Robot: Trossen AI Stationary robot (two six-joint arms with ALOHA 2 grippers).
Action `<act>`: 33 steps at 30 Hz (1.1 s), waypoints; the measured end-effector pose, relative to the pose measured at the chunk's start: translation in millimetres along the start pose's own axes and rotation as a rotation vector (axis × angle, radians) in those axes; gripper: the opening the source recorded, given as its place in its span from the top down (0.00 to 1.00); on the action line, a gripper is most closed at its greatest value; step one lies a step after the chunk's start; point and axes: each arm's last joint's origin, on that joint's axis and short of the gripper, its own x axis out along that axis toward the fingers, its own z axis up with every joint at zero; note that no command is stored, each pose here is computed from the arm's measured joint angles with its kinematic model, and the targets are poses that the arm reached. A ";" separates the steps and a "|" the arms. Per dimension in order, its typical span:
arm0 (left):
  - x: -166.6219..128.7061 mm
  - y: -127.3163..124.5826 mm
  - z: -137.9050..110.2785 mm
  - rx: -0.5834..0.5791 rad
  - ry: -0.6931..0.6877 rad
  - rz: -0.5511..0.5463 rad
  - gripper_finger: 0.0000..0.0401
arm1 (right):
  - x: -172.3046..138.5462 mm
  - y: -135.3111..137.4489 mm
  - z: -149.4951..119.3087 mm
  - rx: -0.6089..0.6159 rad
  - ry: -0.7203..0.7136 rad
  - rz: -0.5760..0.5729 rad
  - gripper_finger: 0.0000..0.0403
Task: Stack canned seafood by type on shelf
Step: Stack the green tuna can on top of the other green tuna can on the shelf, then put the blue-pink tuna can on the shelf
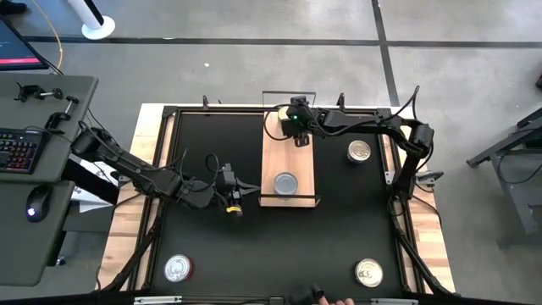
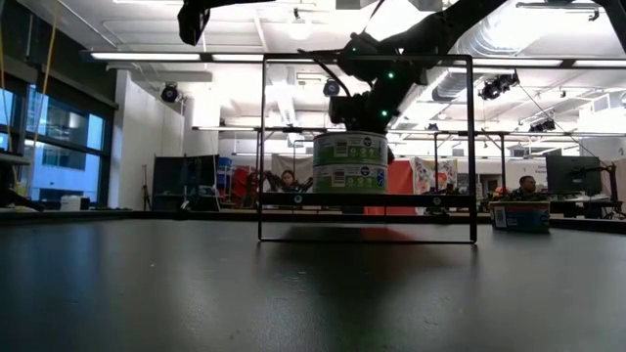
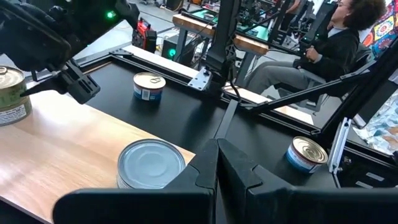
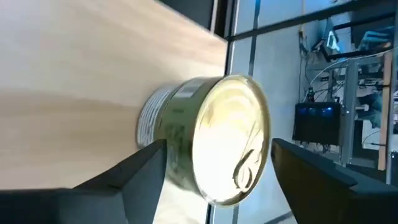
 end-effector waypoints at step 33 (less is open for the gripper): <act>-79.9 39.7 54.1 0.003 -0.026 -0.080 1.00 | -130.2 -4.9 13.9 0.511 0.149 0.929 0.30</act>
